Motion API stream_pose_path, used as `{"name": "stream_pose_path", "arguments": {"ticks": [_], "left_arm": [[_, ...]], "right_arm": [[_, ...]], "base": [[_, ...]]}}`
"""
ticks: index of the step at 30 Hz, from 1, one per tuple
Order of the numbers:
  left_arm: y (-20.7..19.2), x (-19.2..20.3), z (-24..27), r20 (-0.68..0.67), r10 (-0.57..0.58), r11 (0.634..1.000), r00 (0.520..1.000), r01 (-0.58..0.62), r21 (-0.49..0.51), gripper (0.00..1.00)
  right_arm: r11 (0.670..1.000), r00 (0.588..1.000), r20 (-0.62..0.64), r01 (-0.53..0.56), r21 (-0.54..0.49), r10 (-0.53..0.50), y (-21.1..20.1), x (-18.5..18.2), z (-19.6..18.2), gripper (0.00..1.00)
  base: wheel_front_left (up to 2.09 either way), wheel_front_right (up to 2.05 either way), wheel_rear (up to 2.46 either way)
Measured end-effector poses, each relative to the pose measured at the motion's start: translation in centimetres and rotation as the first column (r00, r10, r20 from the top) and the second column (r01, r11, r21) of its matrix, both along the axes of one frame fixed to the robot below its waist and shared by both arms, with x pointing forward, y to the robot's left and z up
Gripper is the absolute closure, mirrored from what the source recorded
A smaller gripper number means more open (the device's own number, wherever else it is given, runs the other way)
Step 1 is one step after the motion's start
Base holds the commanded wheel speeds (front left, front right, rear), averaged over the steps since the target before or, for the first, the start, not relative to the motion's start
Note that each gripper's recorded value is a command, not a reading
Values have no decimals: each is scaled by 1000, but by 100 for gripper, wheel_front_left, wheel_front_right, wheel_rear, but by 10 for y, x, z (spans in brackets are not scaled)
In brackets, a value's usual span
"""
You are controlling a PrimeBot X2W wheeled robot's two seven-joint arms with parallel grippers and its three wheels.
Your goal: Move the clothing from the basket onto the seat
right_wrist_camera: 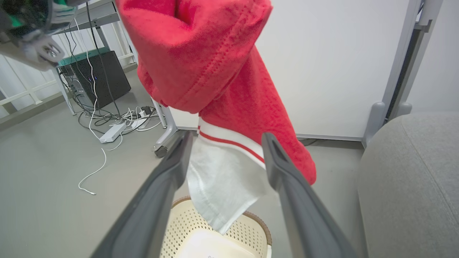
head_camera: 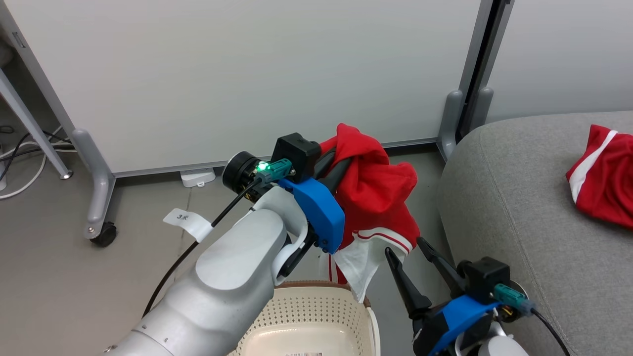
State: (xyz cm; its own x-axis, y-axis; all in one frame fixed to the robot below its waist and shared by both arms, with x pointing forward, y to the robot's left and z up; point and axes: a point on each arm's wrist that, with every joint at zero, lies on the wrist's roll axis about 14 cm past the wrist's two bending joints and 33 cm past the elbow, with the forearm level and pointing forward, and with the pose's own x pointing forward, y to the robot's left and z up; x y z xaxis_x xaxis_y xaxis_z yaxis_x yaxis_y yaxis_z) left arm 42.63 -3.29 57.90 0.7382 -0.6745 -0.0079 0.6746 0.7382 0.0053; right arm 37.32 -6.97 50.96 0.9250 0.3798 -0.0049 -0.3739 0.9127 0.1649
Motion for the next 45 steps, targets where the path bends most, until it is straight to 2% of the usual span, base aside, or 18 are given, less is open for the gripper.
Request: {"name": "stream_pose_path", "arguments": {"ticks": [16, 23, 29, 30, 31, 33, 34, 45], "left_arm": [[-4, -1, 0, -11, -20, 1000, 1000, 20, -4, 100], [-5, -5, 0, -13, -34, 999, 999, 34, -6, 100], [-8, -11, 2, -13, -51, 999, 999, 51, -12, 100], [-9, -12, 2, -14, -54, 998, 998, 54, -14, 100], [-9, -13, 2, -15, -56, 998, 998, 56, -16, 100], [-10, -14, 2, -16, -59, 998, 998, 59, -18, 100], [-11, -14, 1, -17, -62, 998, 998, 61, -16, 100], [-17, -14, 0, -13, -65, 998, 998, 65, -11, 100]], "right_arm": [[992, 991, -72, -119, -34, 116, 40, 51, -8, 0], [988, 990, -85, -118, -95, 110, 38, 70, -12, 0], [989, 992, -81, -102, -105, 94, 35, 81, -9, 0], [990, 993, -78, -100, -103, 93, 35, 82, -8, 44], [989, 992, -81, -101, -106, 93, 35, 83, -9, 56], [990, 993, -78, -98, -103, 90, 35, 84, -8, 96], [990, 993, -80, -94, -101, 86, 34, 84, -8, 100], [995, 996, -79, -57, -86, 50, 20, 82, -6, 100]], "base": [[0, 0, 0], [0, 0, 0], [0, 0, 0], [0, 0, 0], [0, 0, 0], [0, 0, 0], [0, 0, 0], [0, 0, 0]]}}
